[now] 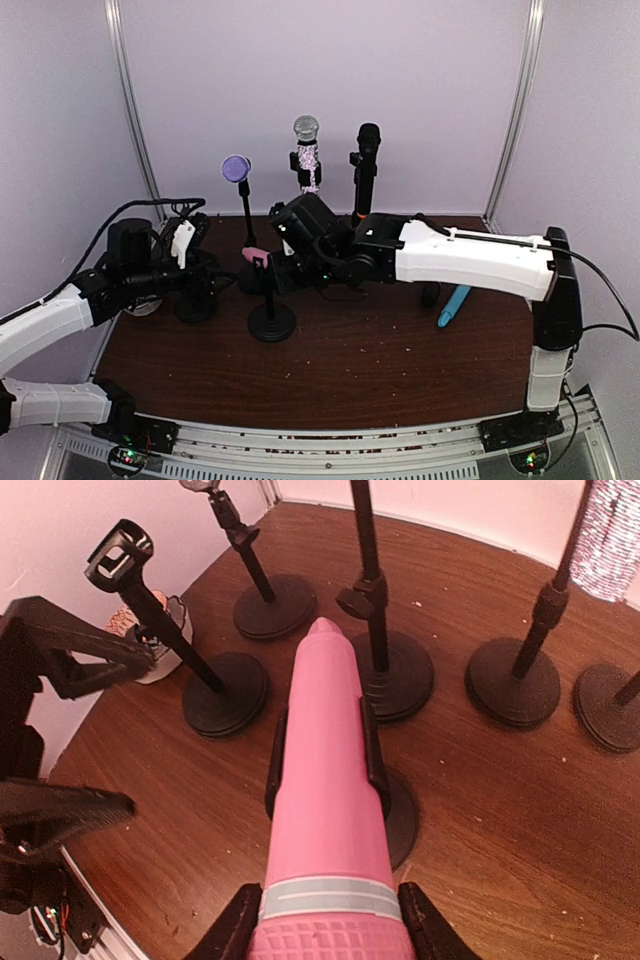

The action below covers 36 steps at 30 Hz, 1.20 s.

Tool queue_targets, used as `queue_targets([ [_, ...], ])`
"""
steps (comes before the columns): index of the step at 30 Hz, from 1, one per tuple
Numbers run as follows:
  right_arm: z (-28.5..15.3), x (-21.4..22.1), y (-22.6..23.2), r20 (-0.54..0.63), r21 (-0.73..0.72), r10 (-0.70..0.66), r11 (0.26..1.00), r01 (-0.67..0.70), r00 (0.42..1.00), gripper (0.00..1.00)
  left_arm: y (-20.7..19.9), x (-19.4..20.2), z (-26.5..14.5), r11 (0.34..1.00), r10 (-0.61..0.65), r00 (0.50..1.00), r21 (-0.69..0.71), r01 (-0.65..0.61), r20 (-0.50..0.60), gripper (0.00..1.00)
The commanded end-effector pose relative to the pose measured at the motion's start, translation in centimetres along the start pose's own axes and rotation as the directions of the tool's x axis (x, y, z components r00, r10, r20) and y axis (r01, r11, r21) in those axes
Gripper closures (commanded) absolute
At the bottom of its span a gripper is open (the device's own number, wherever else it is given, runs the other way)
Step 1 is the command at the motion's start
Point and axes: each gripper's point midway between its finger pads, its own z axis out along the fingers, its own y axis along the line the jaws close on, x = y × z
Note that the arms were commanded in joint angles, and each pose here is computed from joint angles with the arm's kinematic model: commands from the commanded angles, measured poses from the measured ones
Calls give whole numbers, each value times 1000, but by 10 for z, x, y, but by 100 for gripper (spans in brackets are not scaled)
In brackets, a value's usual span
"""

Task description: Remove the microphone from the stand

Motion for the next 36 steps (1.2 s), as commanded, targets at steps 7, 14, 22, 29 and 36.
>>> queue_targets([
  [7,-6,-45,43,185,-34,98,995,-94,978,100,0,3,32,996,77,996,-49,-75,49,26],
  [14,-3,-45,58,181,-70,119,992,-108,976,100,1,16,47,992,107,994,-68,-105,27,29],
  [22,-6,-43,76,153,-162,118,982,-93,981,100,2,21,55,990,128,992,-69,-127,19,47],
  [29,-8,-34,86,122,-198,84,978,-58,989,100,4,30,52,987,136,991,-86,-135,11,67],
  [36,-12,-22,78,109,-165,9,986,9,994,100,14,31,46,974,177,984,-148,-173,19,91],
])
